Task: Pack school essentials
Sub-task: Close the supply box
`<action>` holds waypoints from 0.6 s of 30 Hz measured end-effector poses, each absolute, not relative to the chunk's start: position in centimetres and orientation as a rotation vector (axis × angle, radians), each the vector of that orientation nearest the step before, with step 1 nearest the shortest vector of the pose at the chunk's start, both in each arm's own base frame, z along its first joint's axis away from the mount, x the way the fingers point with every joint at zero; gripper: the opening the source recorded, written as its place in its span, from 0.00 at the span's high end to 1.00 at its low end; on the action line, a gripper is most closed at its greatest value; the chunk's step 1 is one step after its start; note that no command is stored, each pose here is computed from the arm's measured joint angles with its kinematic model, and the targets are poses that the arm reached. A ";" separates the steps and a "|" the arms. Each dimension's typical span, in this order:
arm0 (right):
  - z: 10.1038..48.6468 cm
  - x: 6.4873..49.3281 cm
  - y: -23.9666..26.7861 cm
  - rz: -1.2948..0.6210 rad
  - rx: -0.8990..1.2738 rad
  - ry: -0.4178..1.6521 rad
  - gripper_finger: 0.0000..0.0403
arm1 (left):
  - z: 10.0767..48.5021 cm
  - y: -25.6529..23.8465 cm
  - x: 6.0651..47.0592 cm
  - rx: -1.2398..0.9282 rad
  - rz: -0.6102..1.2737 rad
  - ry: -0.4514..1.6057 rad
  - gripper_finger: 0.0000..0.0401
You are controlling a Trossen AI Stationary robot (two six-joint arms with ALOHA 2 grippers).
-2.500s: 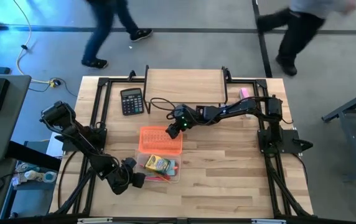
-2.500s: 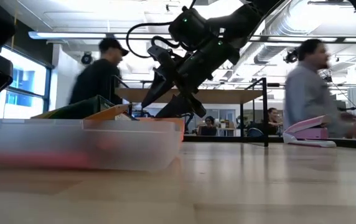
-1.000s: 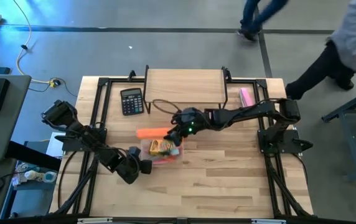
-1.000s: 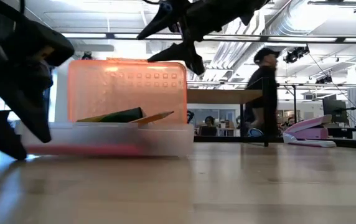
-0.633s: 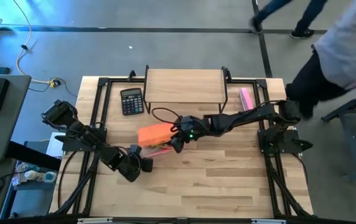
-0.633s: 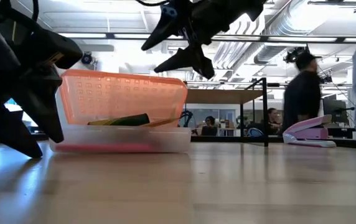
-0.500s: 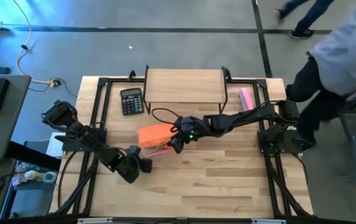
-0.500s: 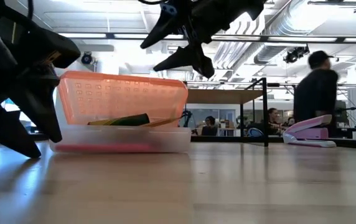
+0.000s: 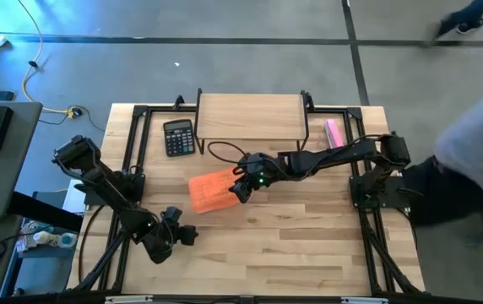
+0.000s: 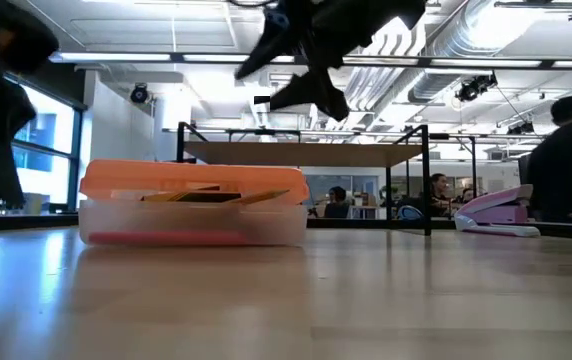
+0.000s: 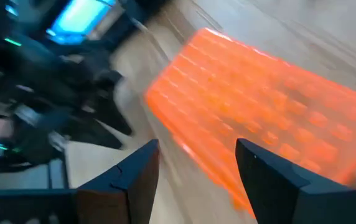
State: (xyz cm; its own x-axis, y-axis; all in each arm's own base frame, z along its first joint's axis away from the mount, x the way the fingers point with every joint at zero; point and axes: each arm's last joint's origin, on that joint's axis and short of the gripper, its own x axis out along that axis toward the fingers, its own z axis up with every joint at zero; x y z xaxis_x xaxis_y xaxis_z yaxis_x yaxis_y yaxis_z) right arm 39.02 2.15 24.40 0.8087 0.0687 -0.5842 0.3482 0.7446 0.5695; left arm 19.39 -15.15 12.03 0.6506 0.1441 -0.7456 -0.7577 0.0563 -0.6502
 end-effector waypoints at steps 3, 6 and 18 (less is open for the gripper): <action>23.9 38.6 1.9 -0.173 0.731 0.694 0.50 | 13.0 -15.0 19.3 -1.298 0.697 0.532 0.61; 23.5 38.2 2.6 -0.122 0.744 0.779 0.50 | 13.8 -14.4 19.2 -1.258 0.695 0.522 0.61; 22.7 36.8 7.1 -0.114 0.661 0.911 0.50 | 18.0 -11.4 16.6 -1.139 0.705 0.517 0.61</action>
State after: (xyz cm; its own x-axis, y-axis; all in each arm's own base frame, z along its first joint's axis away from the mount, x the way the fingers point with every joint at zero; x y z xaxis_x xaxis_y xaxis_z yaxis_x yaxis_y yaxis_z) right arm 36.79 7.05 22.69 0.6213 0.1794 -0.7628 0.3617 0.7979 0.4822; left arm 16.58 -11.39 17.97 0.6794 0.2394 -0.6936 -0.7335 0.2468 -0.6334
